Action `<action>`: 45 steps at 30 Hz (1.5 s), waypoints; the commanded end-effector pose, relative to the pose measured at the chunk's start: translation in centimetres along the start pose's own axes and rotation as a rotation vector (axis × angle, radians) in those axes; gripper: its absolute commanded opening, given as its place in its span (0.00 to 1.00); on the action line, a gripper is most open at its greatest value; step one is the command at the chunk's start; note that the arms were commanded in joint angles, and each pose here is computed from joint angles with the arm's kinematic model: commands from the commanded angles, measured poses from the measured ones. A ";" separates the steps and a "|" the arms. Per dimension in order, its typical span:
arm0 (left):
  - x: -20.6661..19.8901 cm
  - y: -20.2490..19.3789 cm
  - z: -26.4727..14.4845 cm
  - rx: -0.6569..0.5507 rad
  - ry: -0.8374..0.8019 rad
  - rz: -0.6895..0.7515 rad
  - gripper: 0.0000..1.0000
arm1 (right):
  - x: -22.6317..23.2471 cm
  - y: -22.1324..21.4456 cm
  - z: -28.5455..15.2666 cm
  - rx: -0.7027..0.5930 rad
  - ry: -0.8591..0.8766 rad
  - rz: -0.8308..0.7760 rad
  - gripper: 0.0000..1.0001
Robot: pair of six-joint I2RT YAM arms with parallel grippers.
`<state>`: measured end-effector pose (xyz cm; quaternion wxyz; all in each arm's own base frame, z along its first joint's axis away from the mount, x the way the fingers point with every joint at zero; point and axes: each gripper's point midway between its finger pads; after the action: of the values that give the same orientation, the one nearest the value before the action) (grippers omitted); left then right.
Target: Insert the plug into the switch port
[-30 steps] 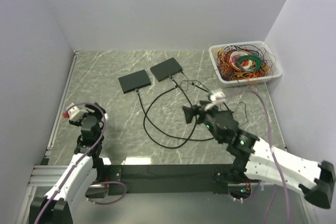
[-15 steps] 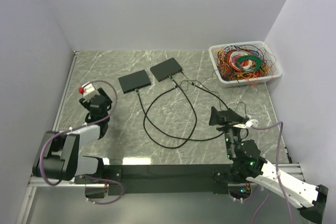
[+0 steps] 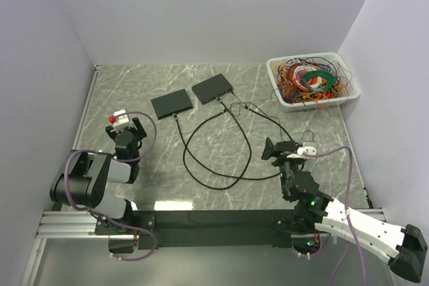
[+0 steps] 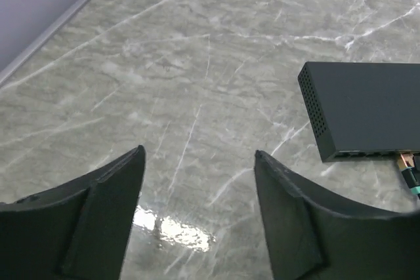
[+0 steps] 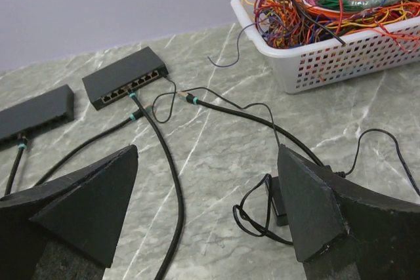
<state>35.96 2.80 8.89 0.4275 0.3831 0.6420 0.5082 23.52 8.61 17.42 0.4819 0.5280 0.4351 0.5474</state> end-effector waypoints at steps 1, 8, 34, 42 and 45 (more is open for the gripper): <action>-1.4 4.7 0.4 -0.181 -0.074 -0.036 0.76 | 0.2 2.7 0.6 -0.050 -0.031 0.091 0.93; -1.2 4.1 0.4 -0.147 -0.064 -0.046 0.99 | -1.0 2.7 0.8 -0.037 -0.092 -0.006 0.96; -1.3 4.2 0.6 -0.148 -0.070 -0.047 1.00 | -11.4 -1.0 8.3 0.009 -0.437 -0.083 1.00; -1.2 4.2 0.6 -0.146 -0.068 -0.047 0.99 | -10.4 -0.3 11.0 0.000 -0.351 -0.134 1.00; -1.3 4.2 0.6 -0.147 -0.070 -0.049 0.99 | -9.5 -1.1 11.5 -0.021 -0.269 -0.107 1.00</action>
<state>36.50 2.71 10.72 0.4596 0.3740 0.6168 0.5181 33.25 -2.14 12.67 0.5678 0.6043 0.4071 0.3831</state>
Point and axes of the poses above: each gripper's point midway between its finger pads, its own z axis out along the fingers, its own x axis along the line the jaws close on, y = z × x, and after that the axes turned 3 degrees about -z, right-handed
